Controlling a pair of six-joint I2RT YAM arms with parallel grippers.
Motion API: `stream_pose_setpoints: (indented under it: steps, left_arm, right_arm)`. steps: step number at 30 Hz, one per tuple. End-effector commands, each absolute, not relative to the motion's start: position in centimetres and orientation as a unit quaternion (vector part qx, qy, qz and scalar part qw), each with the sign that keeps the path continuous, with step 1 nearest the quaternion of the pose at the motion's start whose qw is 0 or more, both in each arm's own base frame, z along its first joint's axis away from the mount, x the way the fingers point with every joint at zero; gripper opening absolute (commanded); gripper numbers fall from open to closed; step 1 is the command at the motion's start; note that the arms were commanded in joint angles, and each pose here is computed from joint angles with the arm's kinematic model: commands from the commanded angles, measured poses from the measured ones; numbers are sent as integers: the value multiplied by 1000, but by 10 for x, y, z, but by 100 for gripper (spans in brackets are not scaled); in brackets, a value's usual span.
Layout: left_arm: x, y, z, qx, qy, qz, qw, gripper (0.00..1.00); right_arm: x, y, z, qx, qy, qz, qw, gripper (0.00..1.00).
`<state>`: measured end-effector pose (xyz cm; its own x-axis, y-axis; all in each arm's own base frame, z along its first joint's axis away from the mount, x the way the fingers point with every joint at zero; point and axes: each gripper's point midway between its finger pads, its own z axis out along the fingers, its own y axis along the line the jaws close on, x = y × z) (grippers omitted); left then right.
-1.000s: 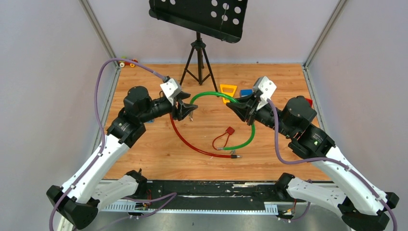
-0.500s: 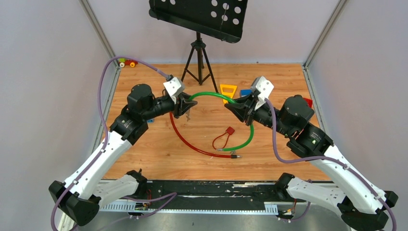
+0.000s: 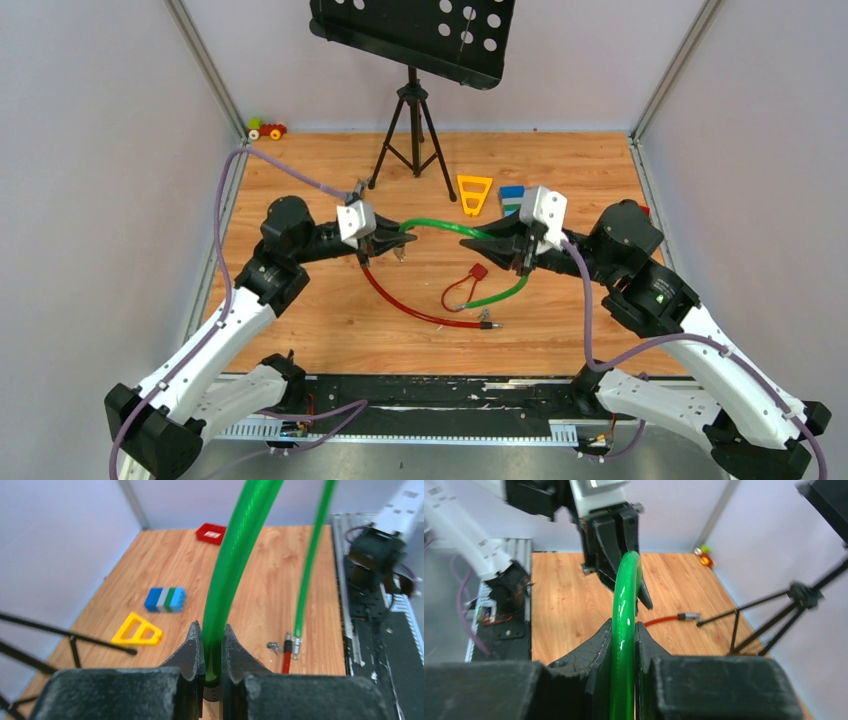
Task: Lock with the key
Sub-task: Lock the lock.
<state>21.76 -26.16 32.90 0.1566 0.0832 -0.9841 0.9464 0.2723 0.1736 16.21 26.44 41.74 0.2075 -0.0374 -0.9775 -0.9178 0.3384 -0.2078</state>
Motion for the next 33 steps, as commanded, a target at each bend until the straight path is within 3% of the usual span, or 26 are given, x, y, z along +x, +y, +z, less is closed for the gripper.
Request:
stream_pose_setpoints:
  steps: [1, 8, 23, 27, 33]
  left_arm:
    - [149, -270, 374, 580, 292, -407, 643, 0]
    - [116, -266, 381, 640, 180, -407, 626, 0]
    - [86, -254, 388, 702, 88, -376, 598, 0]
    - [101, -257, 394, 689, 136, -368, 610, 0]
    - [150, -258, 420, 492, 353, -438, 664, 0]
  right_arm:
    - [98, 277, 452, -576, 332, 397, 633, 0]
    - [84, 279, 454, -622, 287, 381, 621, 0]
    - [85, 274, 458, -614, 288, 344, 650, 0]
    - [101, 270, 458, -576, 318, 328, 678, 8]
    - [137, 262, 434, -520, 418, 290, 686, 20]
